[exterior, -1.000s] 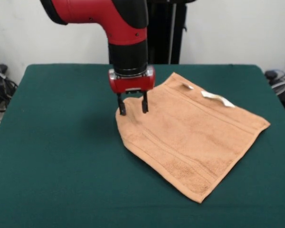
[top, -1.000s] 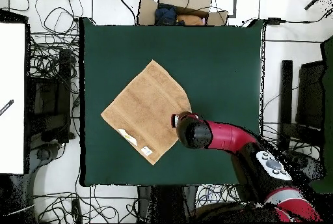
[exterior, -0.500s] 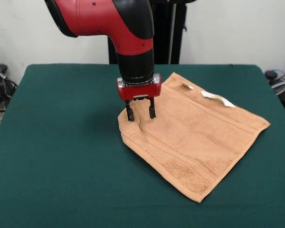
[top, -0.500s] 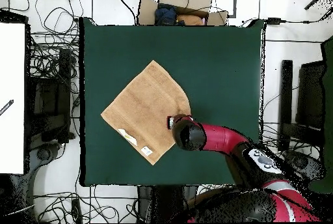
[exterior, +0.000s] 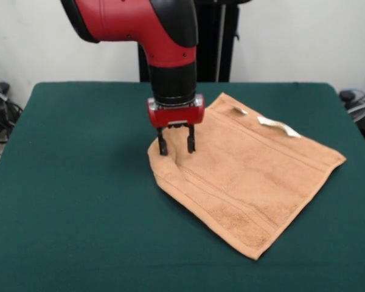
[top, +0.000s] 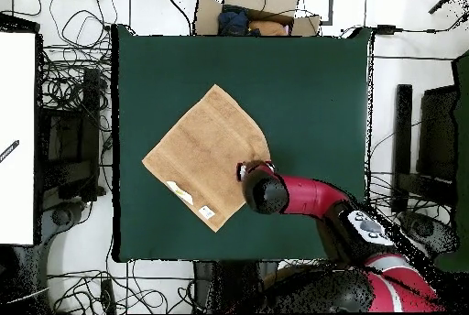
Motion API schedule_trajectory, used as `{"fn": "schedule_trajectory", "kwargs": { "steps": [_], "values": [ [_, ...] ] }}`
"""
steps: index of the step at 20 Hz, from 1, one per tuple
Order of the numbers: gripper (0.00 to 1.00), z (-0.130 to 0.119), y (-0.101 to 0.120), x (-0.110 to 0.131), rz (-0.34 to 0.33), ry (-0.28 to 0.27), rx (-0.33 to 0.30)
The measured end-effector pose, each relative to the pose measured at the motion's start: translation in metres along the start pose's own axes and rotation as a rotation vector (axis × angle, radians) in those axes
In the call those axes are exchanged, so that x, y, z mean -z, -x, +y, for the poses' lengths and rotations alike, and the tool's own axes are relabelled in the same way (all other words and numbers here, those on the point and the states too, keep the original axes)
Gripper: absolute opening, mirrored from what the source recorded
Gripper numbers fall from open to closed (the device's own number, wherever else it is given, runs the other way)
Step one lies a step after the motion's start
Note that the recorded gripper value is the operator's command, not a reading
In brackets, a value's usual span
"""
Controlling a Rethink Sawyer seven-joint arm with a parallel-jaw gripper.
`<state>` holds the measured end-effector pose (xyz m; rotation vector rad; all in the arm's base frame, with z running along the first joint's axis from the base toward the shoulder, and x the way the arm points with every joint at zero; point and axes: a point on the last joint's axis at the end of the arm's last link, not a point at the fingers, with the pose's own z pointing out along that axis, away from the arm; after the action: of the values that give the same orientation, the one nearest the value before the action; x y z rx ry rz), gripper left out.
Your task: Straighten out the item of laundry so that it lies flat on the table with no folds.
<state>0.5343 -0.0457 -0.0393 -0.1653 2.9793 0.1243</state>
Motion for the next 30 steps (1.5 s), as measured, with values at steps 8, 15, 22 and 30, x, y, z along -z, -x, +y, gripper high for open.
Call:
{"fn": "schedule_trajectory", "kwargs": {
  "steps": [8,15,22,30],
  "values": [
    [1.00,-0.006,0.012,0.011,-0.104,-0.075,0.044],
    [1.00,-0.008,0.033,0.027,-0.190,-0.112,0.067],
    [1.00,-0.008,0.032,0.034,-0.191,-0.129,0.076],
    [1.00,-0.010,0.018,0.026,-0.178,-0.142,0.078]
  ]
}}
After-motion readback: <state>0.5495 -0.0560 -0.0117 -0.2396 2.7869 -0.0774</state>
